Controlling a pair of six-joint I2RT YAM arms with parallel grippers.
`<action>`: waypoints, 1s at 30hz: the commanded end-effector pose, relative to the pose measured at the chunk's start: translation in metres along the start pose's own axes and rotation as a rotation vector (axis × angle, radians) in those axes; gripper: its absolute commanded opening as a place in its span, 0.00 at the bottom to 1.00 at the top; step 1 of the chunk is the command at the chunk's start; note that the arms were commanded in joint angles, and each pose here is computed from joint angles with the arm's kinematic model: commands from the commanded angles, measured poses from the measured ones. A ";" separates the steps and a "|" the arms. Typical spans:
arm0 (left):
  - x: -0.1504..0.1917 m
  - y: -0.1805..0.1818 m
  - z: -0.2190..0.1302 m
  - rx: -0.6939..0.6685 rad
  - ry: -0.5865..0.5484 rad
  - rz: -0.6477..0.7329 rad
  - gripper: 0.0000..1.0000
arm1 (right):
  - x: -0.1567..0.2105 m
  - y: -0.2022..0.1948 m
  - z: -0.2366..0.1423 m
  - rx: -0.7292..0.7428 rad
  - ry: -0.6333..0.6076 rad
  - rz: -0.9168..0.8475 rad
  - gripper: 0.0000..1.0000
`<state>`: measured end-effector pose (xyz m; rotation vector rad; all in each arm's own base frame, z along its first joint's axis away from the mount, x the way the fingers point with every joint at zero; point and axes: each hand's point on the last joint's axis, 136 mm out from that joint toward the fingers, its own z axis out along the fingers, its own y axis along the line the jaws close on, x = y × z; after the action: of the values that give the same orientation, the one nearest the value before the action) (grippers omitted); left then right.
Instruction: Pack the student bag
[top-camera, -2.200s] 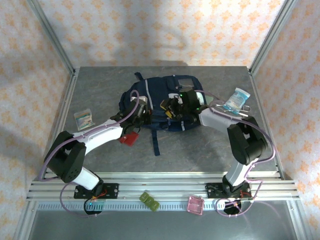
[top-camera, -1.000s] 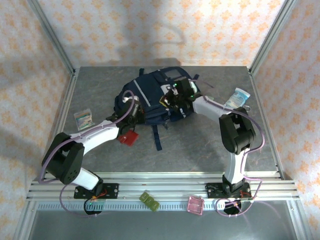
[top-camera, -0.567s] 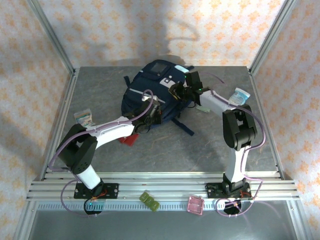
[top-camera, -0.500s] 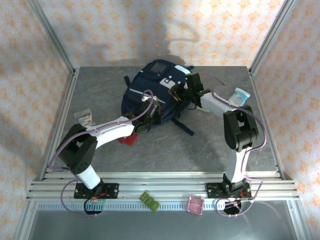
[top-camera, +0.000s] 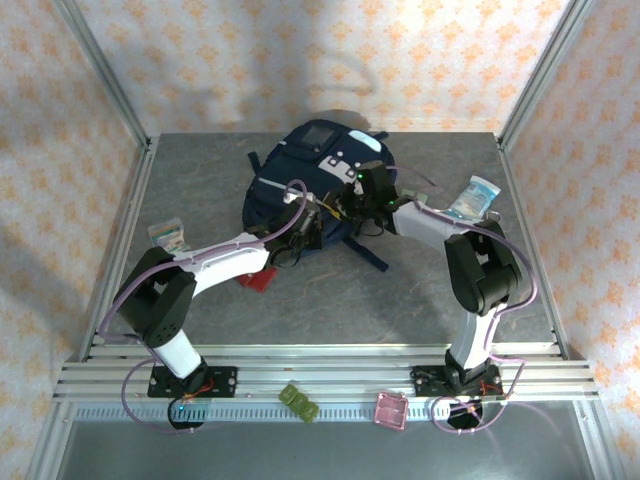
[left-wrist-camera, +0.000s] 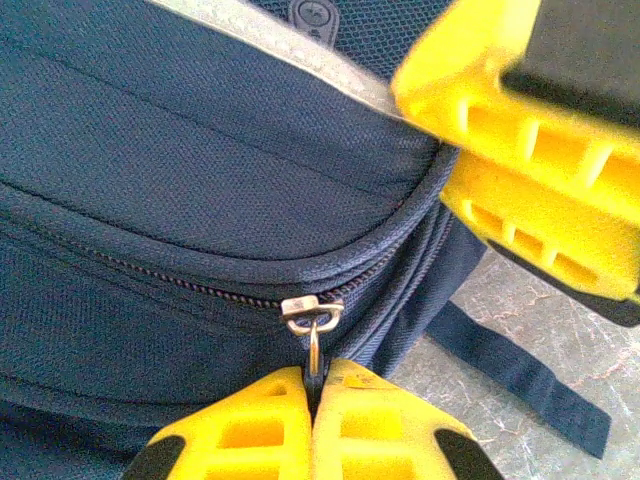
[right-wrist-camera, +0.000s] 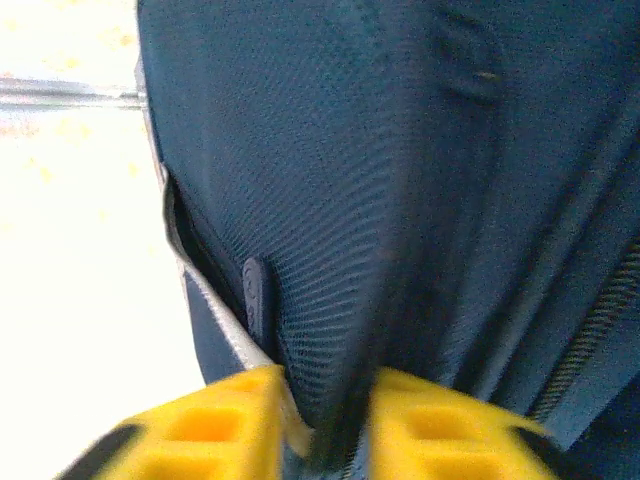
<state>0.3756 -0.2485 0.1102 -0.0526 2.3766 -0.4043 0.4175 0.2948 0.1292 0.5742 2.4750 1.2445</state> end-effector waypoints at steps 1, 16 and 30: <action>0.011 0.021 0.005 -0.105 0.021 0.006 0.00 | -0.006 0.016 0.009 -0.050 -0.011 -0.022 0.02; -0.020 0.164 -0.019 -0.357 -0.048 -0.183 0.00 | -0.028 0.010 -0.012 -0.043 -0.121 -0.023 0.00; 0.016 0.057 -0.010 -0.080 0.058 -0.042 0.00 | -0.098 0.030 -0.024 -0.022 -0.213 -0.078 0.00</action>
<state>0.3873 -0.1646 0.0981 -0.2291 2.3702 -0.2949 0.4447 0.2768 0.1340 0.5849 2.4839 1.1937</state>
